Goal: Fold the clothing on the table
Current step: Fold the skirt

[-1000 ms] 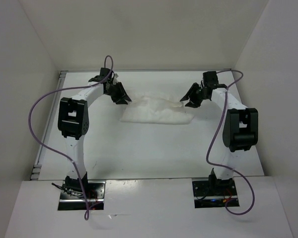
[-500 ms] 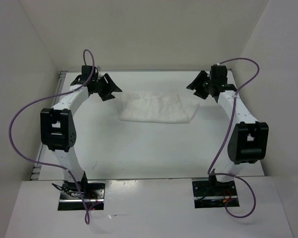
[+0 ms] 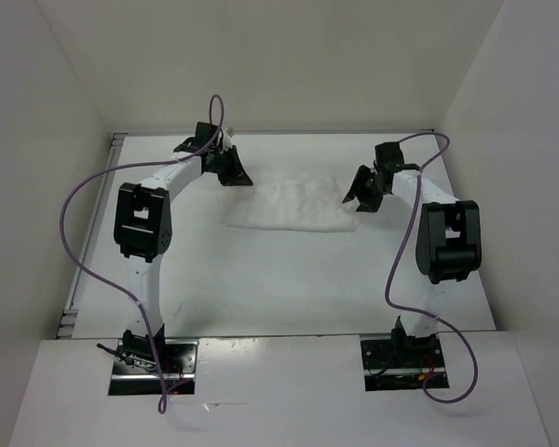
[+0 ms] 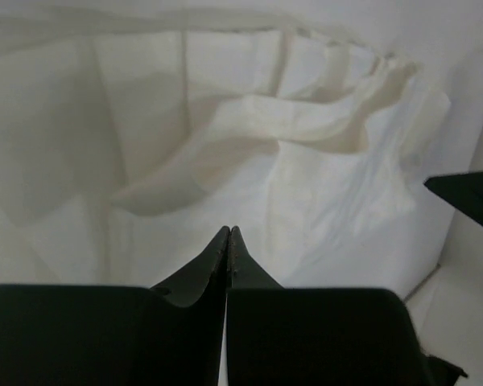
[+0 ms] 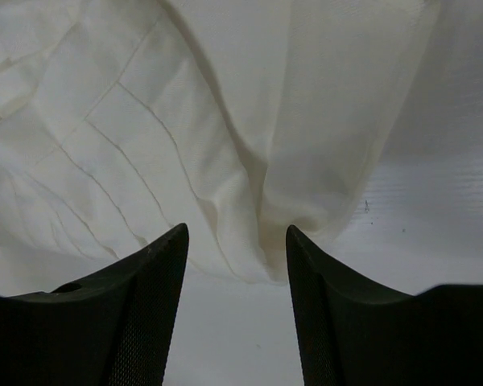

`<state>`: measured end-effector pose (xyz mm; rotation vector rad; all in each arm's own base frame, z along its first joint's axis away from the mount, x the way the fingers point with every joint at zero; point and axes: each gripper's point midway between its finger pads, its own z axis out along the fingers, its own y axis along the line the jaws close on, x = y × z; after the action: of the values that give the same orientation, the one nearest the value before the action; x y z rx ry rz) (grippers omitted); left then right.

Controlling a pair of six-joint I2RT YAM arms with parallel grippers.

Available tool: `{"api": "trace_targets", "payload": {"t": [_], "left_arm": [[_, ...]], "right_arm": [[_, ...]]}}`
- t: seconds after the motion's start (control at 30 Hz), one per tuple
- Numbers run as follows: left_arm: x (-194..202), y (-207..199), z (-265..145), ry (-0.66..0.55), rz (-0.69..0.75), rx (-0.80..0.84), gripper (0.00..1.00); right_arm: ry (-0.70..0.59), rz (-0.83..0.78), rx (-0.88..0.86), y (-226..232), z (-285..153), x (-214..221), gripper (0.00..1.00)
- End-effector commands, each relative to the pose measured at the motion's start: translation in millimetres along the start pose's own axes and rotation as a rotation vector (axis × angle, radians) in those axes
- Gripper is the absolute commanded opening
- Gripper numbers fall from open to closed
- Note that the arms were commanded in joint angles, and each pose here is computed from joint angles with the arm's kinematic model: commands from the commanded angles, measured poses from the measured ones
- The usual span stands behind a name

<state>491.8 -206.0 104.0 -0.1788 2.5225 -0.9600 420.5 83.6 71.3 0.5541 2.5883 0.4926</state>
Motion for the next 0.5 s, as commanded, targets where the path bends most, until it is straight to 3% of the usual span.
{"api": "trace_targets", "payload": {"t": [0.0,0.47], "left_arm": [[-26,13,9,-0.066,0.012,-0.084,0.0],[-58,93,53,-0.196,-0.108,-0.362,0.0]], "right_arm": [[-0.023,-0.05,-0.093,32,-15,-8,0.57],[-0.093,-0.095,-0.091,39,-64,-6,0.59]]}}
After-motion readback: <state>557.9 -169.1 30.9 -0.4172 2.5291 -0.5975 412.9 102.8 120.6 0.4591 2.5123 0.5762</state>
